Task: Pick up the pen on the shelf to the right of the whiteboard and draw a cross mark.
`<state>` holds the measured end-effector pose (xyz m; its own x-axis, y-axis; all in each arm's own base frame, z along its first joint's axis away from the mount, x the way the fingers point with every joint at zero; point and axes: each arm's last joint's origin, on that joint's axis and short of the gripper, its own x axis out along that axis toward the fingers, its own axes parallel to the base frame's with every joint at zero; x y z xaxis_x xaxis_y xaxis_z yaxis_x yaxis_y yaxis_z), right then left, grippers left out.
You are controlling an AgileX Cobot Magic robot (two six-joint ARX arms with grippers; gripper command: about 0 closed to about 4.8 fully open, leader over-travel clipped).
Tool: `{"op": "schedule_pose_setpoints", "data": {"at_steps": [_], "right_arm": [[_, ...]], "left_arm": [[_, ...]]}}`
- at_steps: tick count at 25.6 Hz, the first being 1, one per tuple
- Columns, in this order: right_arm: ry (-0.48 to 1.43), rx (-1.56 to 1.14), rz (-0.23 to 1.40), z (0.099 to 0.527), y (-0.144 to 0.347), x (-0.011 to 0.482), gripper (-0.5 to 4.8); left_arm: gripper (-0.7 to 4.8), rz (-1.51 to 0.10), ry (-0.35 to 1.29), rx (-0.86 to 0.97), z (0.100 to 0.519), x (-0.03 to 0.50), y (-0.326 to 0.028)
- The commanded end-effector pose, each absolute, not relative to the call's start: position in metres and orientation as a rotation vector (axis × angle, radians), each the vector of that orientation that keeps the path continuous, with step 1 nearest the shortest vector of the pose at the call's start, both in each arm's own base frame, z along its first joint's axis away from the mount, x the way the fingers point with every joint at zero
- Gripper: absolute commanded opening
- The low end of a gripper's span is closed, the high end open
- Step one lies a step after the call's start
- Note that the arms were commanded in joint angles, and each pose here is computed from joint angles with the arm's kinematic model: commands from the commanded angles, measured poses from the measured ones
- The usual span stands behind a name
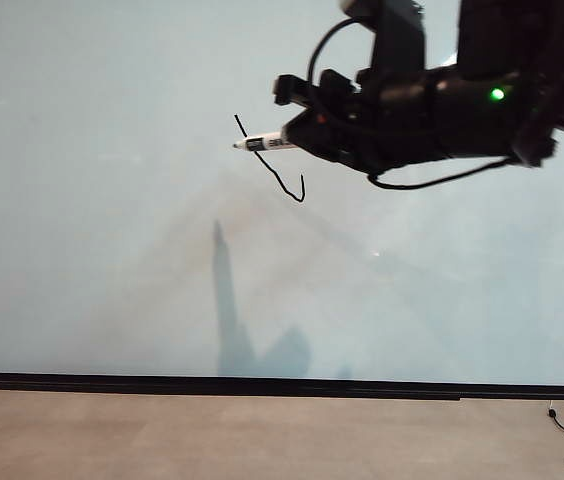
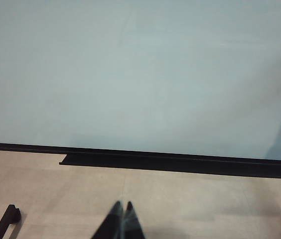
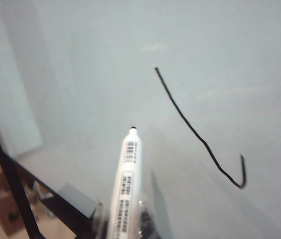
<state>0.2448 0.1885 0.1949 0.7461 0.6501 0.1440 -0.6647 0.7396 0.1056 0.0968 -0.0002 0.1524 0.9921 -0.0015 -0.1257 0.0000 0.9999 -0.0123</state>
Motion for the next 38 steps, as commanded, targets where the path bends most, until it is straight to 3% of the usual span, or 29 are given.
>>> {"op": "schedule_pose_setpoints", "data": {"at_steps": [1,12,38], "right_arm": [[-0.050,0.033,0.746,0.202,0.198,0.256,-0.06],[0.006,-0.133,0.741,0.221,0.211,0.276,-0.06],[0.006,-0.144,0.633,0.223,0.207,0.278,-0.06]], "left_arm": [[-0.05,-0.005,0.115,-0.008,0.154,0.097,0.000],[-0.04,-0.005,0.115,-0.008,0.154,0.097,0.000],[-0.04,-0.005,0.115,-0.008,0.154,0.097,0.000]]}}
